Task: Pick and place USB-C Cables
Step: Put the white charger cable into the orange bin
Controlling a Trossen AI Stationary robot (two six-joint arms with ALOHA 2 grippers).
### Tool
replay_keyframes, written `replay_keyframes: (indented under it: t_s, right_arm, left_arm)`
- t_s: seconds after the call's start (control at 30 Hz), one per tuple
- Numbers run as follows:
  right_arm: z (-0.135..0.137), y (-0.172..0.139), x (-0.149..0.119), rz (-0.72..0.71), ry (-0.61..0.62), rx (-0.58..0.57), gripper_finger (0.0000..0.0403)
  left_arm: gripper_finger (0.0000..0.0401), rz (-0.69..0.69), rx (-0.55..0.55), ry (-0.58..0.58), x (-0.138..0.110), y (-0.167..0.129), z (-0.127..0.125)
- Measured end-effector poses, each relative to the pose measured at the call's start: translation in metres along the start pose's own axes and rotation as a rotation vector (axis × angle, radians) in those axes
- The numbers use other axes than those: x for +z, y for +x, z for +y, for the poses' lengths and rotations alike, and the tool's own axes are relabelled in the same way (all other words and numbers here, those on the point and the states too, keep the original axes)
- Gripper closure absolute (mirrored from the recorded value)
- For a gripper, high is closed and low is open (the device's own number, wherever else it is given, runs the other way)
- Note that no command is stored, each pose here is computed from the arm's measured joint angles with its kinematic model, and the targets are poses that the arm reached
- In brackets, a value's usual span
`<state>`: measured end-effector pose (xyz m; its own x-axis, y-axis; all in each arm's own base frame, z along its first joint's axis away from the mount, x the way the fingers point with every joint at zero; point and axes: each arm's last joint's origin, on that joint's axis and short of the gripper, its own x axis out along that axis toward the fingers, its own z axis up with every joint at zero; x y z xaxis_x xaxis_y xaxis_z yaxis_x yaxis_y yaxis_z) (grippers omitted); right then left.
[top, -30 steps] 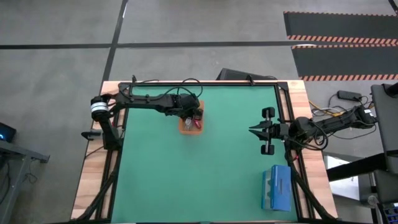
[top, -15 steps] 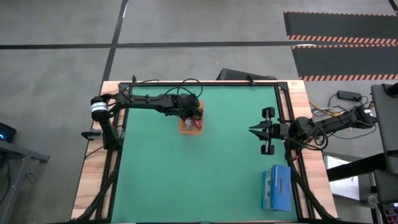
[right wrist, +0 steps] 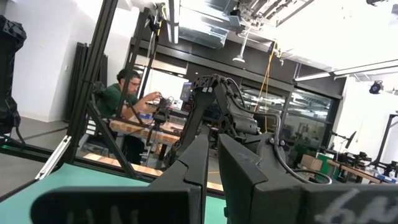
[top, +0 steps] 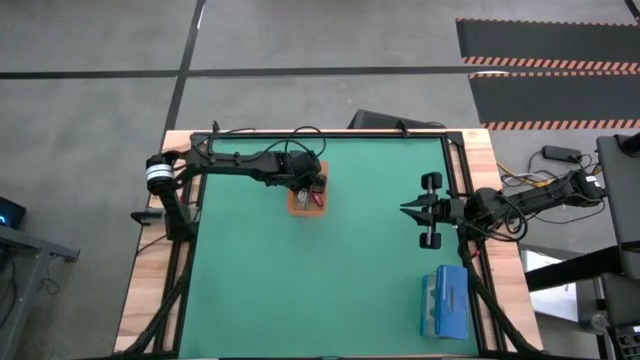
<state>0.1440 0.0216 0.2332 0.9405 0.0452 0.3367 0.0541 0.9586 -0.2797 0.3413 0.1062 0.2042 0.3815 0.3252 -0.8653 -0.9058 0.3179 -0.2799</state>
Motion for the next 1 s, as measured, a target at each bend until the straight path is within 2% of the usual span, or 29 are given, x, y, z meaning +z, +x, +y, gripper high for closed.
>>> replay_keyframes:
  t_s: [1.0]
  right_arm:
    - [0.0,0.0,0.0,0.0,-0.008,0.0,0.0375]
  left_arm:
    - [0.0352,0.012,-0.003,0.001,-0.0005,0.0,0.0002]
